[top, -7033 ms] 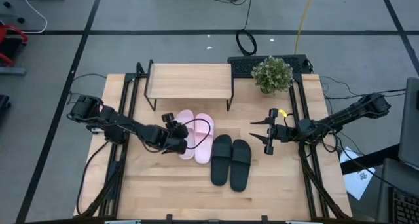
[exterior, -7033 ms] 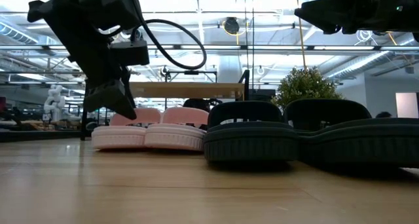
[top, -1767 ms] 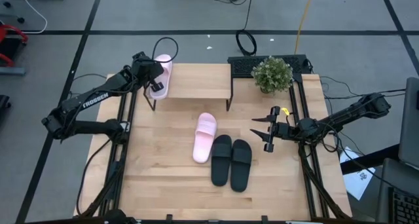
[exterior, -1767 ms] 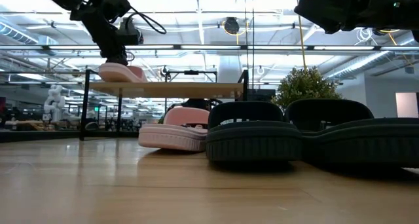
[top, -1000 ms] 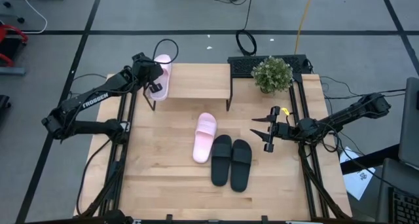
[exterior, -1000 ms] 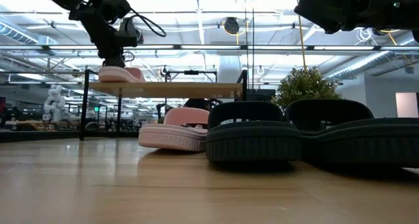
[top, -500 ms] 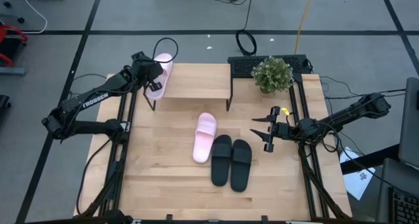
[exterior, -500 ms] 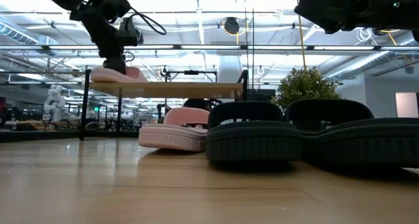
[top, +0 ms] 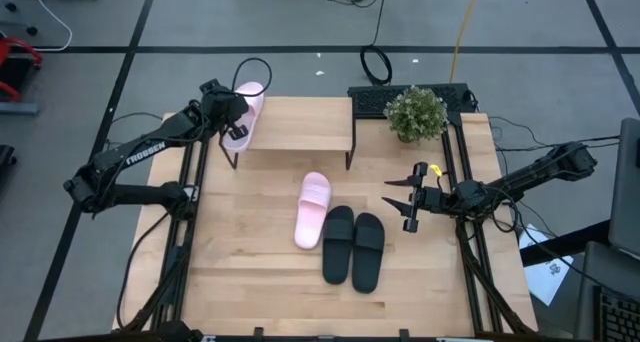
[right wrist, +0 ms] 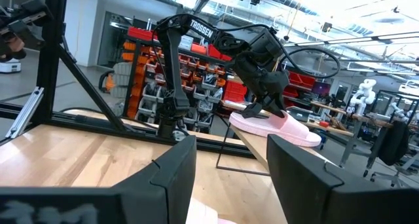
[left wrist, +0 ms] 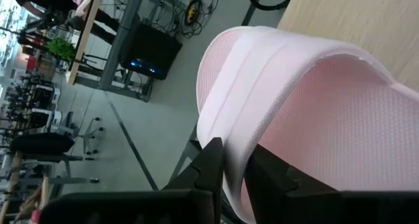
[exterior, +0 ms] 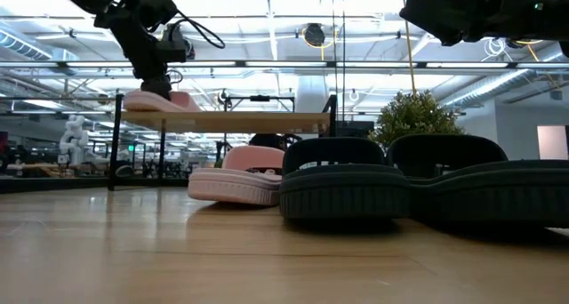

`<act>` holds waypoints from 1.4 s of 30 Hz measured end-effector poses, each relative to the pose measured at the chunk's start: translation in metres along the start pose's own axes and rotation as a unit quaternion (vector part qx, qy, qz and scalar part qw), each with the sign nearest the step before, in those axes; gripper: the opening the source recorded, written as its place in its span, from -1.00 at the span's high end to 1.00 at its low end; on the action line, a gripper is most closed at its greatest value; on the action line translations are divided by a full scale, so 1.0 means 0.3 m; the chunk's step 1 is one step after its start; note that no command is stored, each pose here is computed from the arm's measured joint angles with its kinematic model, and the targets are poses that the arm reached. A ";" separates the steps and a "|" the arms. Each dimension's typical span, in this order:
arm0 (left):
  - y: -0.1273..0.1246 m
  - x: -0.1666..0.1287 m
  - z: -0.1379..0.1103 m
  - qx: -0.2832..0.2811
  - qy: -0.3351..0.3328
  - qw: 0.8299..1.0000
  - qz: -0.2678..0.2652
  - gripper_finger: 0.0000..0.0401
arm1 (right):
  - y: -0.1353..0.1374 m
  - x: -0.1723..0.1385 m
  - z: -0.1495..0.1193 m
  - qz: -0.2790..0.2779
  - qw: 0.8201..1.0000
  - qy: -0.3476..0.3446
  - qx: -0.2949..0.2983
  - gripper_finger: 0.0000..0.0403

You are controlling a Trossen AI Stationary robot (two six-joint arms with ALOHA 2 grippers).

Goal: Pick and place slides into the shelf
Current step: Put the left pink slide on the shelf

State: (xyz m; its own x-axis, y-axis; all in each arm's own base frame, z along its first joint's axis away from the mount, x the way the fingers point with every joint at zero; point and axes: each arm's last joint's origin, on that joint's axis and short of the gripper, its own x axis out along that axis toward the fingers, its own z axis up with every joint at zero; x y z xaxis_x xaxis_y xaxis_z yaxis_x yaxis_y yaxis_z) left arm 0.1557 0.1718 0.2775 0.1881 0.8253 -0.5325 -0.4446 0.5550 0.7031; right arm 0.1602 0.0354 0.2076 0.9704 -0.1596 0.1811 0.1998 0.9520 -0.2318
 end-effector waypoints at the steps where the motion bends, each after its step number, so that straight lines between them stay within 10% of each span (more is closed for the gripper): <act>1: 0.000 0.000 0.000 -0.002 0.000 1.000 0.000 0.71 | 0.000 0.000 0.000 0.000 1.000 0.000 0.000 0.12; 42: -0.003 -0.002 0.001 -0.037 0.006 0.999 0.007 0.71 | 0.000 0.000 0.000 0.000 1.000 0.000 -0.004 0.12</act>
State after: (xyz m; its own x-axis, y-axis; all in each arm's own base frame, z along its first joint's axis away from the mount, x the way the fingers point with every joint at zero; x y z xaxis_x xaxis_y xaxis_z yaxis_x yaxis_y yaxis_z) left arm 0.1560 0.1709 0.2774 0.1712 0.8314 -0.5286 -0.5108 0.5337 0.6740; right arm 0.1602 0.0354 0.2076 0.9704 -0.1596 0.1812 0.2009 0.9500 -0.2389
